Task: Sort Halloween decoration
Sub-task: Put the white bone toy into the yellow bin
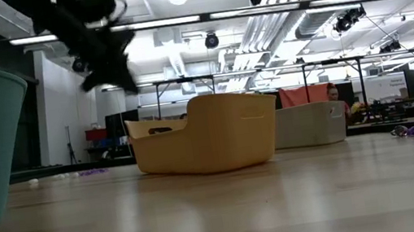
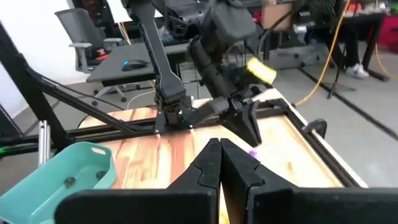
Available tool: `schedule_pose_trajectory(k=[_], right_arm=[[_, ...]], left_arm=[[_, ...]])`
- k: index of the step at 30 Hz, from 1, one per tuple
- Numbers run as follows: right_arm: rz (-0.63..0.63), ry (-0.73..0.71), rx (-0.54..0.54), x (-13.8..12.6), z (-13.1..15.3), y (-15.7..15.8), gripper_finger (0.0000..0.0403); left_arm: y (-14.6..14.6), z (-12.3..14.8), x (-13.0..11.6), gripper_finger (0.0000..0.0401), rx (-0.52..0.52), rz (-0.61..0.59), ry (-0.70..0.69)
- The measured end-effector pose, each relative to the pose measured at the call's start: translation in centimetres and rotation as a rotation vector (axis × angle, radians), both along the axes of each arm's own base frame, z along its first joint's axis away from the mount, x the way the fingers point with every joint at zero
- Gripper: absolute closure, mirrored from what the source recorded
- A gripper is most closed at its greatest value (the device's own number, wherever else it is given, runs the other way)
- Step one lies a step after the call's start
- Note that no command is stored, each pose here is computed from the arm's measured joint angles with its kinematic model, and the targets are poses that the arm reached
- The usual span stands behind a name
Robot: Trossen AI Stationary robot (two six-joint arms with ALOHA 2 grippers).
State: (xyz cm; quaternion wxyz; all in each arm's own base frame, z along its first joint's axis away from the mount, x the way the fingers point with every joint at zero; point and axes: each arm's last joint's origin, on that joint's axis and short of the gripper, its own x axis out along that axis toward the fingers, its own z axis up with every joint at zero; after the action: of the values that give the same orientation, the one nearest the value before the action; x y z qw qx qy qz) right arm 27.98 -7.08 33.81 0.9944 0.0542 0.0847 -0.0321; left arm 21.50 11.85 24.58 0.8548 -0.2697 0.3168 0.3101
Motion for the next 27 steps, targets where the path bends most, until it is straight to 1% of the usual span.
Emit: schedule_pose_trajectory(k=[4, 6, 9, 14, 16, 18, 21, 23, 27], right_arm=[[-0.002, 0.018, 0.009, 0.0, -0.2, 0.0, 0.0403], [-0.002, 0.022, 0.010, 0.0, -0.2, 0.0, 0.0403], [-0.001, 0.023, 0.002, 0.0, -0.2, 0.0, 0.0403], [-0.003, 0.023, 0.009, 0.0, -0.2, 0.0, 0.0402], [-0.003, 0.024, 0.009, 0.0, -0.2, 0.0, 0.0402], [-0.003, 0.024, 0.009, 0.0, -0.2, 0.0, 0.0402], [-0.004, 0.023, 0.009, 0.0, -0.2, 0.0, 0.0402], [-0.005, 0.023, 0.009, 0.0, -0.2, 0.0, 0.0402], [-0.004, 0.024, 0.009, 0.0, -0.2, 0.0, 0.0402]], left_arm=[[-0.1, -1.7, -1.7, 0.0331, -0.081, 0.161, 0.222], [-0.3, -2.3, -2.2, 0.0313, -0.111, 0.249, 0.291], [-0.6, -3.9, -2.6, 0.0287, -0.153, 0.335, 0.305], [-1.9, -7.8, -3.9, 0.0253, -0.276, 0.445, 0.291], [-2.2, -8.8, -4.4, 0.0243, -0.319, 0.498, 0.290], [-2.2, -9.4, -4.6, 0.0235, -0.340, 0.543, 0.258], [-2.4, -10.0, -4.9, 0.0231, -0.362, 0.591, 0.253], [-2.3, -10.0, -4.7, 0.0232, -0.360, 0.606, 0.231], [-2.2, -10.5, -4.6, 0.0239, -0.353, 0.623, 0.250]])
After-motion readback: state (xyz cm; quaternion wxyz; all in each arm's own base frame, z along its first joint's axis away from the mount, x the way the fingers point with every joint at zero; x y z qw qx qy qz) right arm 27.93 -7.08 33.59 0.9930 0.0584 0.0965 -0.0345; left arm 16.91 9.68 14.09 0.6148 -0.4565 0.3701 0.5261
